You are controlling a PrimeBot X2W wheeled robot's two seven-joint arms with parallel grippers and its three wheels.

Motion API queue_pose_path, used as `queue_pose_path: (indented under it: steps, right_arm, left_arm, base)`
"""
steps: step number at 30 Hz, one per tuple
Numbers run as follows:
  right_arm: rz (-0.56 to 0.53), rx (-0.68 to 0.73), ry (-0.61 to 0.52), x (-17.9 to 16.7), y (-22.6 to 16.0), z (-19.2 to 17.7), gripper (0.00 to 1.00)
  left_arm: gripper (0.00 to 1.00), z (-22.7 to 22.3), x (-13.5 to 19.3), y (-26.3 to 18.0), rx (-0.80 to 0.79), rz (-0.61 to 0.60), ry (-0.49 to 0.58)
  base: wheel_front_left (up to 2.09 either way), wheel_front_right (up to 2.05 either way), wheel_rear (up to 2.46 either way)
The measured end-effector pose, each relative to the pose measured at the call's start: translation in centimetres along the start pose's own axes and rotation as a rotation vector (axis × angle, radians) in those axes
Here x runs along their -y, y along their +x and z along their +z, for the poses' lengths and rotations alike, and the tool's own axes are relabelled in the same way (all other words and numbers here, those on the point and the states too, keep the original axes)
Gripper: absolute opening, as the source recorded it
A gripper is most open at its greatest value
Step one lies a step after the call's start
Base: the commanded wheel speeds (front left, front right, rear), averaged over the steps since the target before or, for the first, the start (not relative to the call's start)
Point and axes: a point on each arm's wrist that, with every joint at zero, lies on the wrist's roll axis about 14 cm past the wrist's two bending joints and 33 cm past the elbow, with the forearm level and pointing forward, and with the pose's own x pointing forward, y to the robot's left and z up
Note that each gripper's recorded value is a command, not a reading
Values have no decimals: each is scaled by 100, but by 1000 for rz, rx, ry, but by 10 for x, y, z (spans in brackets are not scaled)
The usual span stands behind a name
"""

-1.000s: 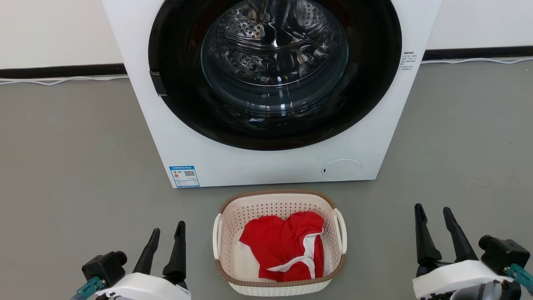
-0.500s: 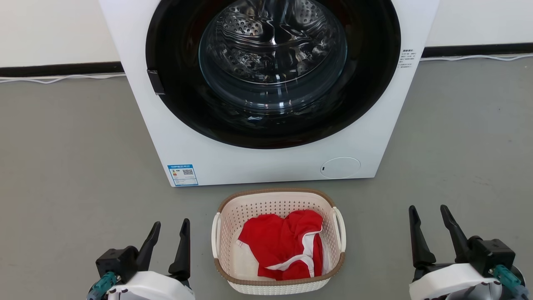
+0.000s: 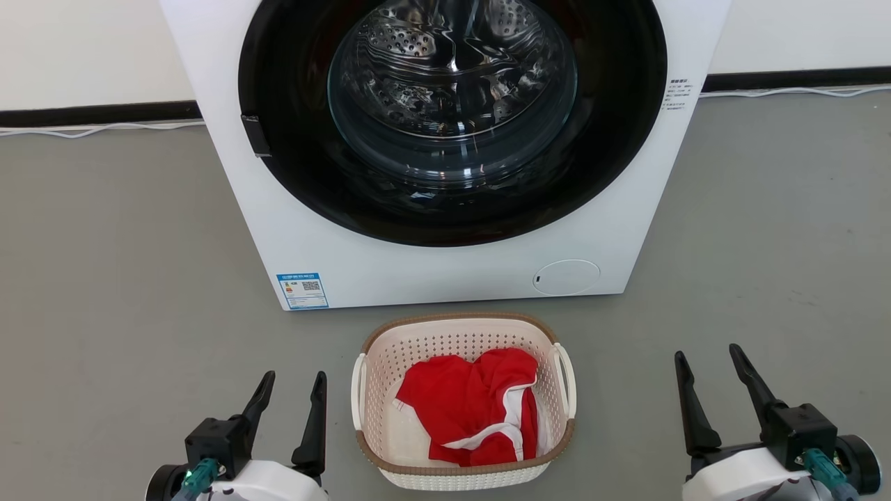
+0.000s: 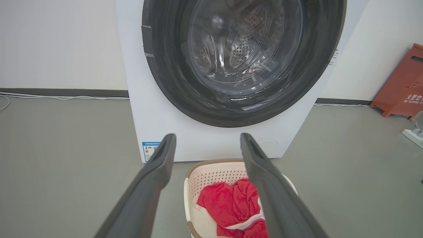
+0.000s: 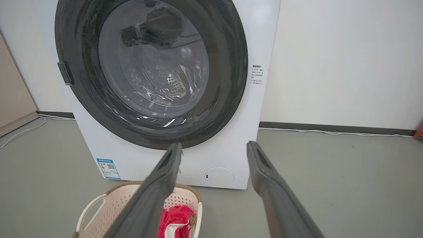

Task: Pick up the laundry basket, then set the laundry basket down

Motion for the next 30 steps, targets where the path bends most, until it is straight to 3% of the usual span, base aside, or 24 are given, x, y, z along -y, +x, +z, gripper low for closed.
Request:
queue_pose_path:
  steps: [20, 30]
  right_arm:
    - [-20, -46, 2, 7, 3, -15, 100]
    - [-5, -61, 1, 2, 44, -21, 100]
  left_arm:
    - [100, -10, -2, 6, -30, 2, 11]
    - [100, -22, -1, 41, -65, -8, 11]
  base:
    - [0, 0, 0]
    - [0, 0, 0]
